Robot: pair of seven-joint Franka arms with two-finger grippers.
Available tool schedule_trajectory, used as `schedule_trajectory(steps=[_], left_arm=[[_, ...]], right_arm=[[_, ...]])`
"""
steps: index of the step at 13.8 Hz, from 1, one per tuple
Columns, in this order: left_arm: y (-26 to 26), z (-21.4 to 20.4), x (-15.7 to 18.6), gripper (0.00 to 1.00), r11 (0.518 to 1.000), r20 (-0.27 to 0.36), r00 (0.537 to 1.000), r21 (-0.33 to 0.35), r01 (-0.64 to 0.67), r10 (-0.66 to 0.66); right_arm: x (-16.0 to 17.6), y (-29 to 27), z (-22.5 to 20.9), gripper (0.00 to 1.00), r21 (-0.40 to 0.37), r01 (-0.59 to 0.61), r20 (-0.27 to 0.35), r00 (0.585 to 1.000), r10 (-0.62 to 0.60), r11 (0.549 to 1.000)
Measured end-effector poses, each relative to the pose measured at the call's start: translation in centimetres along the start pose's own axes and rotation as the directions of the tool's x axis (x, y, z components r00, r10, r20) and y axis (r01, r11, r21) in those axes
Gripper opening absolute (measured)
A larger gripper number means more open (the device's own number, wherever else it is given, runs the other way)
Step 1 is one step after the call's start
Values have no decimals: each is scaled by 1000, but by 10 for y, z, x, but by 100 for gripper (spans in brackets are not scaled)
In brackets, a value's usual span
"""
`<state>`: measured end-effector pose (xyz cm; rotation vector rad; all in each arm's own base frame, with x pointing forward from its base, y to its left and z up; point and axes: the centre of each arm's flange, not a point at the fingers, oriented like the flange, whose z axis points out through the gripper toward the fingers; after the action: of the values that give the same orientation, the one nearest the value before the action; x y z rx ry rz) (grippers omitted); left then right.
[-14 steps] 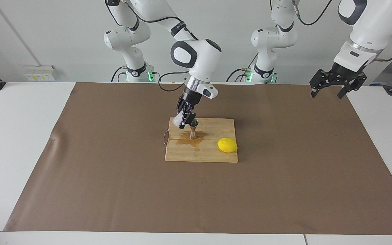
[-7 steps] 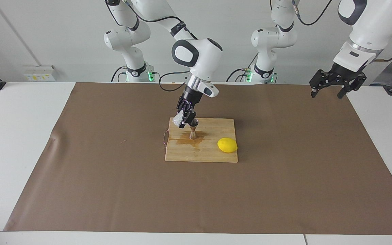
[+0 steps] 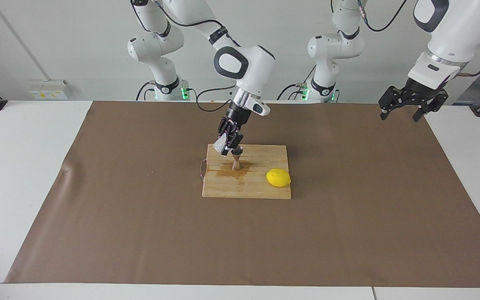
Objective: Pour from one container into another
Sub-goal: 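Hold the glass cup tipped over the metal cup with the right gripper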
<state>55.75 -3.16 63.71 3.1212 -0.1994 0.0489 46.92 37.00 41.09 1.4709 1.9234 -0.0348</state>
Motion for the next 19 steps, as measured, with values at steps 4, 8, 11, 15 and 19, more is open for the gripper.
schedule_trajectory(steps=[4, 8, 11, 15, 19], left_arm=[[0, 0, 0, 100, 1000, 0, 1000, 0, 0, 0], [0, 0, 0, 100, 1000, 0, 1000, 0, 0, 0], [0, 0, 0, 100, 1000, 0, 1000, 0, -1, 1], [0, 0, 0, 100, 1000, 0, 1000, 0, -1, 1], [0, 0, 0, 100, 1000, 1, 1000, 0, -1, 1]], right_arm=[[12, -11, -1, 52, -38, 21, 30, 999, -20, 999], [20, -19, -1, 52, -85, 38, 66, 997, -32, 996], [24, -26, 4, 52, -91, 56, 82, 995, -49, 994], [24, -27, 4, 52, -92, 58, 84, 995, -51, 994], [17, -24, 6, 52, -87, 38, 84, 996, -31, 995]])
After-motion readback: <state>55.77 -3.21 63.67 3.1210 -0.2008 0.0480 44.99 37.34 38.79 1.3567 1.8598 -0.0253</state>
